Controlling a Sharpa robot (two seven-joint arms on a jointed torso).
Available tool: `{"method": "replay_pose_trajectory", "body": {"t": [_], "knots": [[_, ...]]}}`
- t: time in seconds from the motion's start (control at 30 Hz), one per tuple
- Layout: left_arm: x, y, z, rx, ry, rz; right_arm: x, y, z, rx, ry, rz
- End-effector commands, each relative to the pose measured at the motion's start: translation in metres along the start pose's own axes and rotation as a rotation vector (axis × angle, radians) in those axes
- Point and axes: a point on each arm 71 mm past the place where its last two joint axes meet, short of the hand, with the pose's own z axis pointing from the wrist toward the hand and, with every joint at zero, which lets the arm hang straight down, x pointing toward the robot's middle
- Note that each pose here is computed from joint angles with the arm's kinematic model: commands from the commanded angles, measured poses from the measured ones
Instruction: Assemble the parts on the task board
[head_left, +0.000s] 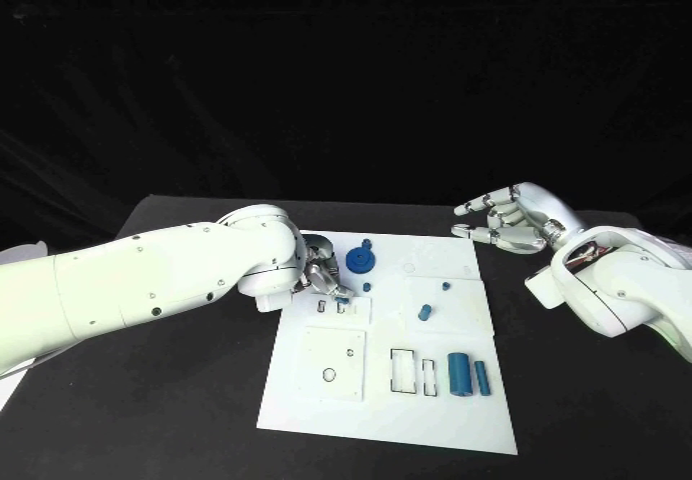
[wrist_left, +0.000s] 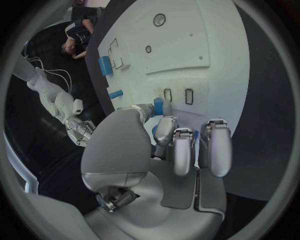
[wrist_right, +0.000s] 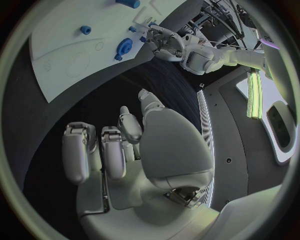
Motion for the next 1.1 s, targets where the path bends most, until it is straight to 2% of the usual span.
{"method": "replay_pose_trajectory", "body": {"t": [0.03, 0.43, 0.77, 1.1], "knots": [[-0.0007, 0.0003, -0.0028, -0.004, -0.034, -0.033, 0.003, 0.001, 0.000, -0.014, 0.024, 0.009], [0.0045, 0.0020, -0.0045, -0.013, -0.098, 0.030, 0.004, 0.000, 0.000, -0.014, 0.030, 0.012], [0.0120, 0.0050, -0.0041, -0.020, -0.106, 0.072, 0.004, 0.000, 0.000, -0.015, 0.030, 0.013], [0.0180, 0.0084, -0.0013, -0.033, -0.084, 0.092, 0.004, 0.000, 0.000, -0.017, 0.031, 0.014]]}}
